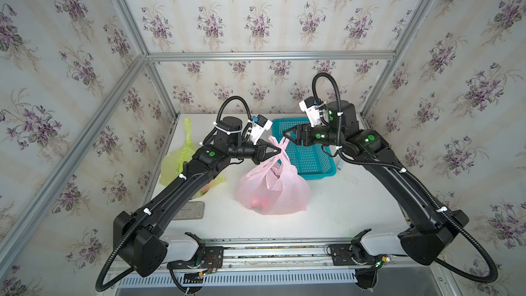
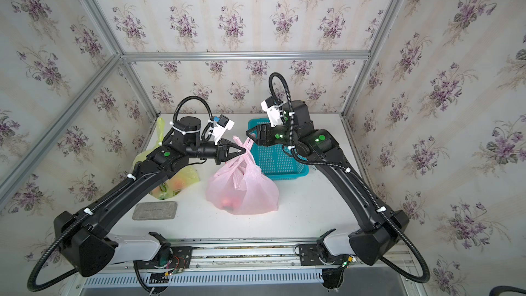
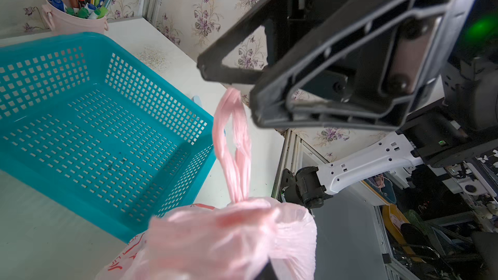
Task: Place the peach into a plastic bag & tie a knot
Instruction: Cross the plastic bag at the center of the board.
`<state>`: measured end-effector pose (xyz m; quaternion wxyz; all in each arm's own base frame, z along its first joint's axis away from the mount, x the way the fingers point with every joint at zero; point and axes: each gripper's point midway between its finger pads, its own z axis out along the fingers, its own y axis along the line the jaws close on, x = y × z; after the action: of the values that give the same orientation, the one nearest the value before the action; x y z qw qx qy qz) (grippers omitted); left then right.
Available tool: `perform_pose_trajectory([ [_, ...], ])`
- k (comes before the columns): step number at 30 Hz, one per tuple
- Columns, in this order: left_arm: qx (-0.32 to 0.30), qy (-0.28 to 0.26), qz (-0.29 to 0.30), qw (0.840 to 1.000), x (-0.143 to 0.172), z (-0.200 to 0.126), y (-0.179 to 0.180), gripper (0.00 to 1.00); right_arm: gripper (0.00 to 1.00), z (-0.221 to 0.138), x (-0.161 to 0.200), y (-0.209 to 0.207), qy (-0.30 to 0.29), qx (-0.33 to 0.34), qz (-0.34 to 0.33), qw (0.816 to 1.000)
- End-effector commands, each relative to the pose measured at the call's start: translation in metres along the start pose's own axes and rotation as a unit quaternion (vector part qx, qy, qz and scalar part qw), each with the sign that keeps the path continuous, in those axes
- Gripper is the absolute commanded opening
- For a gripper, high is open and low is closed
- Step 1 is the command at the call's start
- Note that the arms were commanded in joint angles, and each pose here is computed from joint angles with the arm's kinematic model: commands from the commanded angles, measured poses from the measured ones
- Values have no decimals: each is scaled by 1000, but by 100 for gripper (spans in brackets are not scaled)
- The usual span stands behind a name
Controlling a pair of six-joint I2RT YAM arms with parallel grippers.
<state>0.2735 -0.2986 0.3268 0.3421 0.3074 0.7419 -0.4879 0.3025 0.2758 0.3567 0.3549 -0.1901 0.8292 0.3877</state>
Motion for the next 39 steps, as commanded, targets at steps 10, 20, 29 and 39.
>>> perform_pose_trajectory([
  [10, 1, -6, 3, 1000, -1, 2, 3, 0, 0, 1, -8, 20, -11, -61, 0, 998],
  [20, -3, 9, -16, 1000, 15, 7, 12, 16, 0, 0, -21, 15, -34, -43, -6, 998],
  [29, -31, 2, -19, 999, 13, 5, 22, 1, 0, -4, -18, 23, -28, -62, -10, 998],
  [39, -72, -19, -37, 997, -1, 2, 43, 0, 0, -17, 48, 76, 16, -150, -10, 989],
])
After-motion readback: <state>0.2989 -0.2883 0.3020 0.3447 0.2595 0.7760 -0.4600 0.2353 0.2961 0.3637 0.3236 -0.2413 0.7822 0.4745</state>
